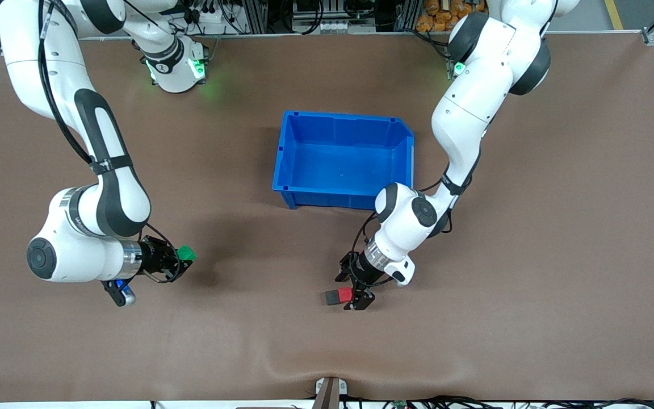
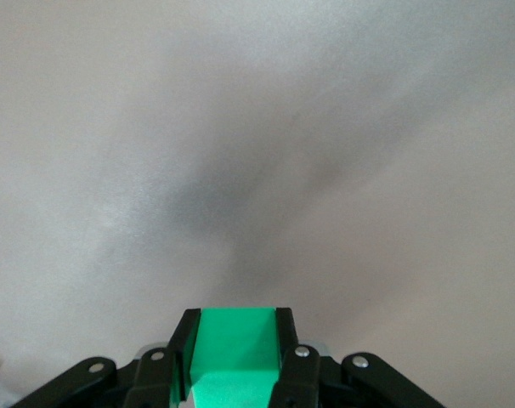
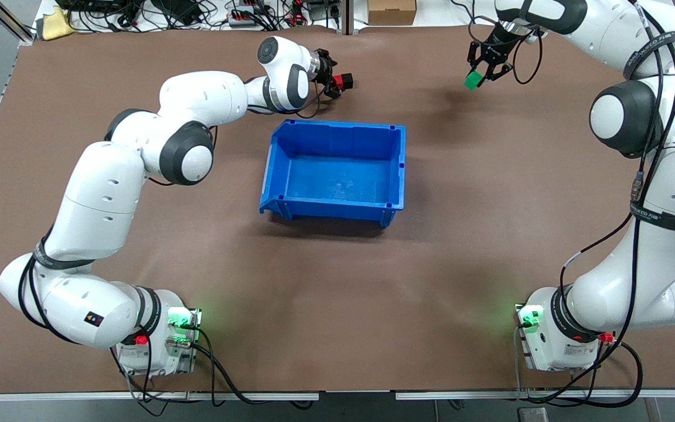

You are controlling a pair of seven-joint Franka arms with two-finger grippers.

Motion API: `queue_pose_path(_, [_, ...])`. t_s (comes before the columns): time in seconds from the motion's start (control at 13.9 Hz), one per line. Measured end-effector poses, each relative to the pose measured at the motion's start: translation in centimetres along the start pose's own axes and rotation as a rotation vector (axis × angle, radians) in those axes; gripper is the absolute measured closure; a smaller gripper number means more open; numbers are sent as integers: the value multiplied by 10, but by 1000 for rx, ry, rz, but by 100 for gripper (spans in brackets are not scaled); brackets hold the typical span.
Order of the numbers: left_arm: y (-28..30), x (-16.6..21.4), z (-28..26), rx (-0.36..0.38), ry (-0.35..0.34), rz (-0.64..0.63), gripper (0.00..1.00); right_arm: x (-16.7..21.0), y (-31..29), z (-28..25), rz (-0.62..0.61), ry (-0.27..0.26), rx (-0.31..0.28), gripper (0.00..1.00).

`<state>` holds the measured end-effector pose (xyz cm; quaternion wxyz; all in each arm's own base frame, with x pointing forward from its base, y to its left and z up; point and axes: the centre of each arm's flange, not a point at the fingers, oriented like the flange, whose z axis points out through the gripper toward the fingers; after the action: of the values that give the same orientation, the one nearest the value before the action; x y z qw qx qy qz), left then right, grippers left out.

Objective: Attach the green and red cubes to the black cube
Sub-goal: 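Set the red cube beside the black cube and open the left gripper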

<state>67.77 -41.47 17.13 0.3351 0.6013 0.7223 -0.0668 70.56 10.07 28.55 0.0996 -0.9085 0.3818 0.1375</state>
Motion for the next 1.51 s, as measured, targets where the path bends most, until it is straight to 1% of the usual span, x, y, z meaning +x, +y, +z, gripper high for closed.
queue_pose_path(0.14, [5,-3,-3,-16,-6,9,0,0,-2,-2,-2,3,5,60])
queue_pose_path(0.29, [19,-17,-19,-52,-25,35,0,-1,-2,-3,-2,3,7,60])
queue_pose_path(0.36, [28,-28,-31,-55,-28,57,0,-1,-3,-3,1,3,8,60])
queue_pose_path(0.43, [37,-39,-46,-36,-21,84,0,-1,-3,-3,7,2,9,60])
queue_pose_path(0.57, [66,-54,-85,14,20,138,0,-6,-10,-2,34,0,28,60])
queue_pose_path(0.72, [101,-59,-137,50,96,204,0,-14,-23,4,67,12,64,60])
queue_pose_path(0.79, [116,-57,-159,49,139,239,0,-16,-28,8,83,18,76,60])
queue_pose_path(0.93, [141,-47,-194,51,200,321,0,-19,-35,16,119,31,97,60])
queue_pose_path(1.0, [149,-39,-205,75,219,384,0,-18,-38,21,147,33,104,60])
queue_pose_path(1.15, [160,-16,-217,144,251,520,0,-15,-48,27,212,39,125,60])
queue_pose_path(1.29, [171,8,-230,226,271,650,0,-12,-62,33,266,56,162,60])
queue_pose_path(1.51, [186,35,-269,315,286,807,0,-18,-83,49,357,79,218,60])
